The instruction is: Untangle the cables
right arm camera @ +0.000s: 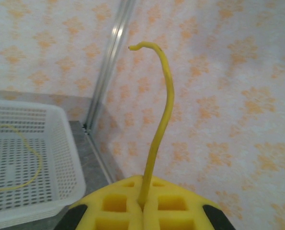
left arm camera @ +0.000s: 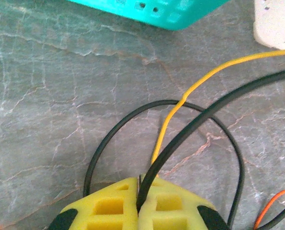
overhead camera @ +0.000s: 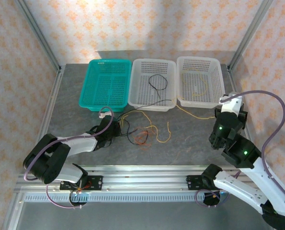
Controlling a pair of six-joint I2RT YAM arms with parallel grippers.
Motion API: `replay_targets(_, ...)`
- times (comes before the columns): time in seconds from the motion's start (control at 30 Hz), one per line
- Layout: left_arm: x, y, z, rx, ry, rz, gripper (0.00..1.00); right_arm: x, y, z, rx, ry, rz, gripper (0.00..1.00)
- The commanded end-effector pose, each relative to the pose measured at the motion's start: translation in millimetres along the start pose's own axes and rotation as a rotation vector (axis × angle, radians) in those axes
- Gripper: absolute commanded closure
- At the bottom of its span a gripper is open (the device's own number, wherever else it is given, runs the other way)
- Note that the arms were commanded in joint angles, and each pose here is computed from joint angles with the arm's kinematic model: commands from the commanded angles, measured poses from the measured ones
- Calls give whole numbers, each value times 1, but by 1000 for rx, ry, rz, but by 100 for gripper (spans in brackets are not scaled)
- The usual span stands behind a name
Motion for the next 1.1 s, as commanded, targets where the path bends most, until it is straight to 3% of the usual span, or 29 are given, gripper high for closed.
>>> replay_targets(0.0,15,0,7,8,-20,-62,100,-39,-6,-1,30,152,144,100)
replay_targets(0.17,15,0,7,2,-19,-65,100,-61,-10,-7,4,245,95,100)
replay_targets(0.37,13,-3,5,-8,-13,-35,100,-44,-8,-22,-29,233,-42,100)
replay_targets(0.73,-22,-35,-16,-67,40,236,100,60,1,-66,-10,322,-427,100)
replay_targets(1.07,-50,-67,-38,-126,88,343,100,122,36,-110,38,339,-510,100)
Point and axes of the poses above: each hand's point on the last joint's axis, 136 mm out from that joint toward the fingers, its own y axis out along the fingers, its own x axis along the line the jaws close on, z = x × y, the point moved 8 cm from there along -y, back along the fingers, and after that the axes turned 5 degrees about -y, right-handed, at the moved point
